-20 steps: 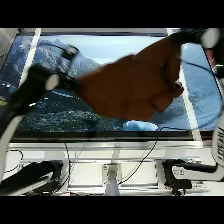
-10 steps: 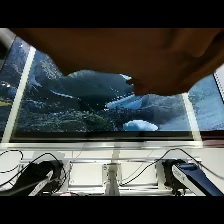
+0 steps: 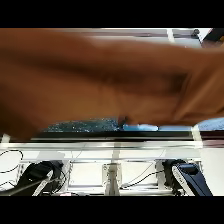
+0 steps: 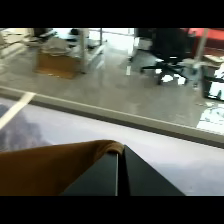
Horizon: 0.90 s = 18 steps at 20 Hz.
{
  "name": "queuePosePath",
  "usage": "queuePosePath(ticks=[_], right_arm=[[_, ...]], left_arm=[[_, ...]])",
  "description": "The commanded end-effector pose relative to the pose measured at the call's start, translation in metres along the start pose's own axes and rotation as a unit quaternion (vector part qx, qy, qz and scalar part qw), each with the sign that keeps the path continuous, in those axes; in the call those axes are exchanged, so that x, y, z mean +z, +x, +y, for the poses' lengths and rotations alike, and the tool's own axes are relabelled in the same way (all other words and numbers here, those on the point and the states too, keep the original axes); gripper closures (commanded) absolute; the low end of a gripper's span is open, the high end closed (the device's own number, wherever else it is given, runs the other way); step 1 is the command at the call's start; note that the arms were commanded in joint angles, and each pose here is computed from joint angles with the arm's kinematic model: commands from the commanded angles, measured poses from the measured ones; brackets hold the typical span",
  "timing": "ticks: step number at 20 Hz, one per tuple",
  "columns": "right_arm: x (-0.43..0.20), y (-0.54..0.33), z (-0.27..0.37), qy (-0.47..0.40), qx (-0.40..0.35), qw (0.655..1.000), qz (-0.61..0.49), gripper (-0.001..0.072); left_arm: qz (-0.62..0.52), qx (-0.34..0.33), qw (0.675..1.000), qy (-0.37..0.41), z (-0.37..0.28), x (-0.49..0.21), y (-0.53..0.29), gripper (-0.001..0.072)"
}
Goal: Fold the clothes and pants, and hang the long-sleeved shirts on hangers.
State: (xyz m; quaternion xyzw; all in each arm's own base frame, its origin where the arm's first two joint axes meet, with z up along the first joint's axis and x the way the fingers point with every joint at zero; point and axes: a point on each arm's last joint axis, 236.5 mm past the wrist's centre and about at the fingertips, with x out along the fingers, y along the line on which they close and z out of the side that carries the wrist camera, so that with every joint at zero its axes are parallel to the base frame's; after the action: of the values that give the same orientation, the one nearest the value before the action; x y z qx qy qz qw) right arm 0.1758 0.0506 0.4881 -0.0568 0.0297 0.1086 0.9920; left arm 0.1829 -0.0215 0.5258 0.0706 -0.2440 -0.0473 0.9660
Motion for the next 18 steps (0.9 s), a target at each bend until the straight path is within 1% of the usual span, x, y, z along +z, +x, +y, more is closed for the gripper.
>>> queuePosePath(ticks=[1, 2, 4, 8, 11, 14, 16, 18], right_arm=[[-0.029, 0.016, 0.01, 0.01, 0.029, 0.998, 0.058, 0.0699], [-0.048, 0.039, -0.001, 0.014, 0.016, 0.995, 0.094, 0.0699], [-0.089, 0.094, -0.02, 0.023, 0.001, 0.986, 0.164, 0.0699], [-0.185, 0.233, -0.04, 0.061, 0.011, 0.962, 0.266, 0.0699], [-0.265, 0.317, -0.041, 0.098, 0.026, 0.941, 0.322, 0.0699], [-0.329, 0.377, -0.051, 0.113, 0.013, 0.936, 0.332, 0.0699], [-0.354, 0.407, -0.059, 0.117, 0.0, 0.941, 0.317, 0.0698], [-0.374, 0.429, -0.066, 0.119, -0.012, 0.945, 0.304, 0.0698]], left_arm=[[0.158, 0.005, 0.987, 0.0, -0.001, -0.079, 0.0, 0.0697], [0.209, 0.003, 0.978, 0.005, -0.005, -0.109, 0.005, 0.0697], [0.275, -0.007, 0.961, 0.018, -0.02, -0.158, 0.024, 0.0697], [0.384, -0.03, 0.919, 0.084, -0.054, -0.283, 0.079, 0.0696], [0.433, -0.066, 0.892, 0.109, -0.09, -0.386, 0.112, 0.0696], [0.44, -0.11, 0.884, 0.116, -0.131, -0.473, 0.132, 0.0696], [0.444, -0.134, 0.878, 0.115, -0.154, -0.52, 0.134, 0.0696], [0.464, -0.15, 0.866, 0.114, -0.168, -0.563, 0.125, 0.0695]])
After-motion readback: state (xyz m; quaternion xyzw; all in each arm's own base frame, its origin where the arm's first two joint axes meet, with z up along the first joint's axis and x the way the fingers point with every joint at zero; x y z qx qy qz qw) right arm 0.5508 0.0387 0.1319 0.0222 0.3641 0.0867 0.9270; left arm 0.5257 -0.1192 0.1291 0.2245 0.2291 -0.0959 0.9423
